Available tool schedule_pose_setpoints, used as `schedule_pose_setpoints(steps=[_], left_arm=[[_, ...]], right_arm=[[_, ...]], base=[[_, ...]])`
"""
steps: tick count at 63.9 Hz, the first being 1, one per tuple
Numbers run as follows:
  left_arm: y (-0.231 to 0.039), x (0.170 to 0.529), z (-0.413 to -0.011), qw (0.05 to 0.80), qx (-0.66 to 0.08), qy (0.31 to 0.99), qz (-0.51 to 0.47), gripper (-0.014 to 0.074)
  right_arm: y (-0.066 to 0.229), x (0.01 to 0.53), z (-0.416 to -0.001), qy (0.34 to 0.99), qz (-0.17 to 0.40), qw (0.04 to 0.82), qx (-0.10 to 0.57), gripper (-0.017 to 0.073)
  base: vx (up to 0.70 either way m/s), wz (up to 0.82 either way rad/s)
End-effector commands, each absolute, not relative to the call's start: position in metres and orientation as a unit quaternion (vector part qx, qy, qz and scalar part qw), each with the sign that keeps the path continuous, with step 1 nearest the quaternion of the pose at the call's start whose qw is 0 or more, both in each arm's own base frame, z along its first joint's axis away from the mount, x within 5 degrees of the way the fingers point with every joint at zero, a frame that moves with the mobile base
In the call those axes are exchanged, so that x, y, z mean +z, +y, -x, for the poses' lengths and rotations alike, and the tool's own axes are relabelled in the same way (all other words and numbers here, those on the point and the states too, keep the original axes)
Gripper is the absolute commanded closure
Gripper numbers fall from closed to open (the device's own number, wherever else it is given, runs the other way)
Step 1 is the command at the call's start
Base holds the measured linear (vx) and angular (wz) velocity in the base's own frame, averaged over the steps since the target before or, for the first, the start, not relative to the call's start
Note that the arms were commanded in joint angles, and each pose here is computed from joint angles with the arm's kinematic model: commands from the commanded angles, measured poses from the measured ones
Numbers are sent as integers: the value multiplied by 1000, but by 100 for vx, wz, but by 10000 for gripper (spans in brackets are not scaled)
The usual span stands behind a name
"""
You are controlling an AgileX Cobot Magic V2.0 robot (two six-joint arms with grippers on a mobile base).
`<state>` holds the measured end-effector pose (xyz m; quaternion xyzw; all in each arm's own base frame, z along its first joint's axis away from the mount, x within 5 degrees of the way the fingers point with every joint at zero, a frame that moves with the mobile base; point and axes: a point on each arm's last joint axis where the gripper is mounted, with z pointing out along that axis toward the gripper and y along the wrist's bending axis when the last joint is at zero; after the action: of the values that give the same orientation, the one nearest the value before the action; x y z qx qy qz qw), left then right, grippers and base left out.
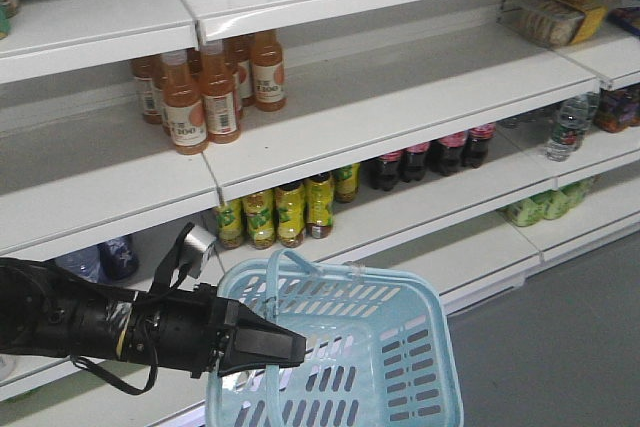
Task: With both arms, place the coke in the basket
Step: 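Drive the base away from the shelf while holding the basket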
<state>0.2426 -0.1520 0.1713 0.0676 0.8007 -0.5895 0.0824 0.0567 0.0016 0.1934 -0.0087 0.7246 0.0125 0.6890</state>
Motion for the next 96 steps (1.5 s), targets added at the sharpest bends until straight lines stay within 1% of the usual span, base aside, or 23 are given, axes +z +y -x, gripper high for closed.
schedule_pose_setpoints(steps=[1,96], left_arm=[[-157,206,-234,77,-682,720,-105,601],[-157,206,-234,77,-682,720,-105,599]], right_arm=[[2,197,-56,696,12,718,9,568],[2,197,-56,696,12,718,9,568]], base=[[-2,-46],[-1,-47]])
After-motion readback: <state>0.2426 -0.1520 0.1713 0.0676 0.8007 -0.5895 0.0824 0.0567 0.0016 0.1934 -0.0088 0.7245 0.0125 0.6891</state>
